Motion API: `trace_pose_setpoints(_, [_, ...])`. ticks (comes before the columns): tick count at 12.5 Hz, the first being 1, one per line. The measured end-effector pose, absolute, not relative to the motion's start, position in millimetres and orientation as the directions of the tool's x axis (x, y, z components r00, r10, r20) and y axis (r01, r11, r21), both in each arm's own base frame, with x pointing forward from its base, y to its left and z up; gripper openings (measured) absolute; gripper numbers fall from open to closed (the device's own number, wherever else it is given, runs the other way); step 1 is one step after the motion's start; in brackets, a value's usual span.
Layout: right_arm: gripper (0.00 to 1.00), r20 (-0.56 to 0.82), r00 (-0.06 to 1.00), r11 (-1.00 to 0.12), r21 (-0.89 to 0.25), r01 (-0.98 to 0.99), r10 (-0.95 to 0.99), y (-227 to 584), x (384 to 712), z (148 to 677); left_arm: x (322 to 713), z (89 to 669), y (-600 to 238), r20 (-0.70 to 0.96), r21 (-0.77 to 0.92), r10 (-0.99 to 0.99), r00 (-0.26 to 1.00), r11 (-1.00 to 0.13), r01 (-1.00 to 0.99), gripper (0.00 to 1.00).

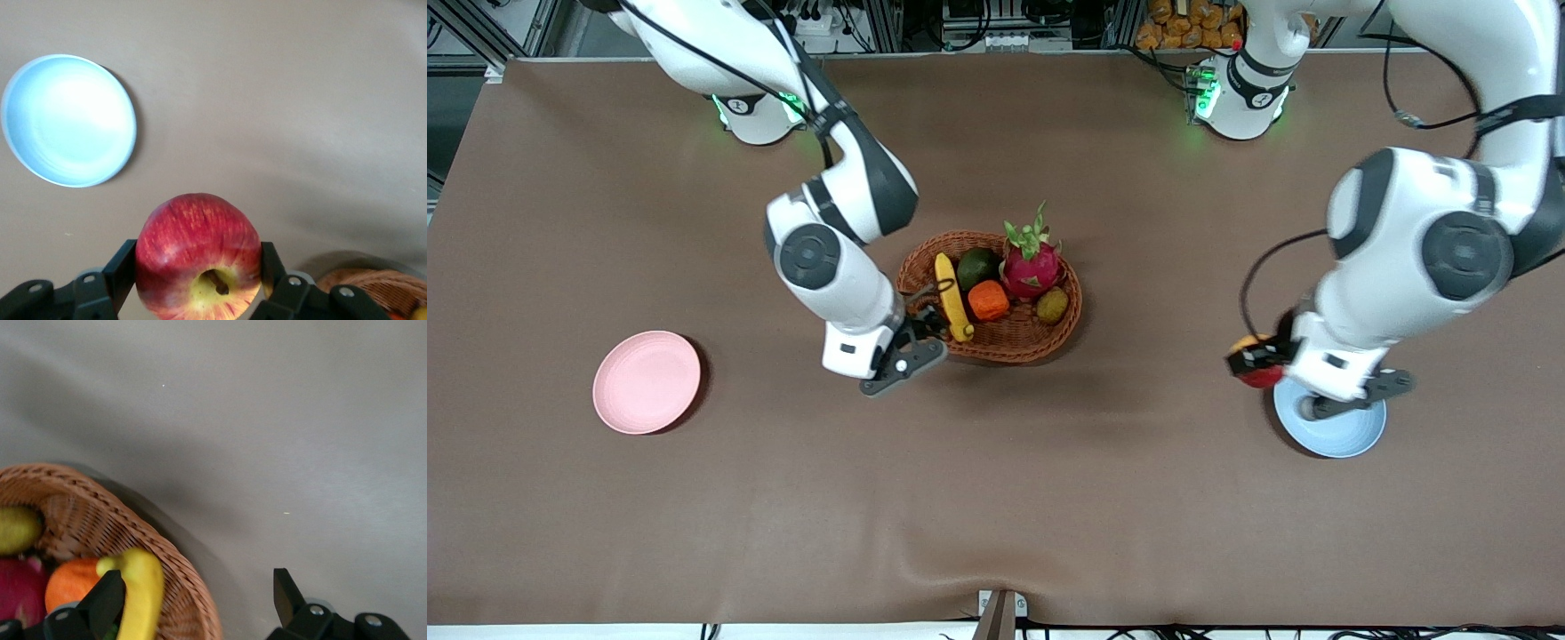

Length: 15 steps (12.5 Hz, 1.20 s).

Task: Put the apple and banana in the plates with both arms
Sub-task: 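Carry the apple to the blue plate while the right gripper reaches the banana, then release the apple onto the blue plate while the right gripper grasps the banana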

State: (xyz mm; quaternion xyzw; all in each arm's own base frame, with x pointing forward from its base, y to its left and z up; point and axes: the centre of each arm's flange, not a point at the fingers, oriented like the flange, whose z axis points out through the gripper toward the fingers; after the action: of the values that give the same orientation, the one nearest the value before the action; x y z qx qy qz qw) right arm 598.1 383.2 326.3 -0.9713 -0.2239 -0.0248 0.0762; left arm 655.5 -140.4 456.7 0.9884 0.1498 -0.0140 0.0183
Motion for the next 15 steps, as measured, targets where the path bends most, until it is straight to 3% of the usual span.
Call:
trace_pose_setpoints(3, [1.00, 0.104, 0.938, -0.927, -0.155, 0.342, 0.329, 422.4, 583.6, 296.5, 665.5, 440.5, -86.5, -0.046, 0.029, 0.311, 0.949, -0.950, 0.312, 0.78])
trace_pose_setpoints(7, [0.98, 0.076, 0.954, -0.941, -0.160, 0.298, 0.289, 452.9, 560.5, 283.3, 691.1, 361.6, -35.3, -0.041, 0.045, 0.380, 0.924, -0.923, 0.382, 0.78])
trace_pose_setpoints(8, [0.95, 0.059, 0.955, -0.942, -0.155, 0.297, 0.291, 455.1, 556.6, 281.5, 695.3, 341.0, -21.8, -0.047, 0.047, 0.393, 0.918, -0.918, 0.395, 0.78])
trace_pose_setpoints(11, [0.59, -0.013, 0.955, -0.947, -0.130, 0.293, 0.297, 449.6, 551.2, 273.8, 700.4, 300.2, 21.0, -0.053, 0.054, 0.356, 0.933, -0.932, 0.359, 0.78])
trace_pose_setpoints(15, [0.55, -0.019, 0.955, -0.948, -0.127, 0.291, 0.296, 448.3, 551.3, 273.1, 697.1, 257.3, 65.5, -0.066, 0.062, 0.319, 0.945, -0.944, 0.323, 0.78])
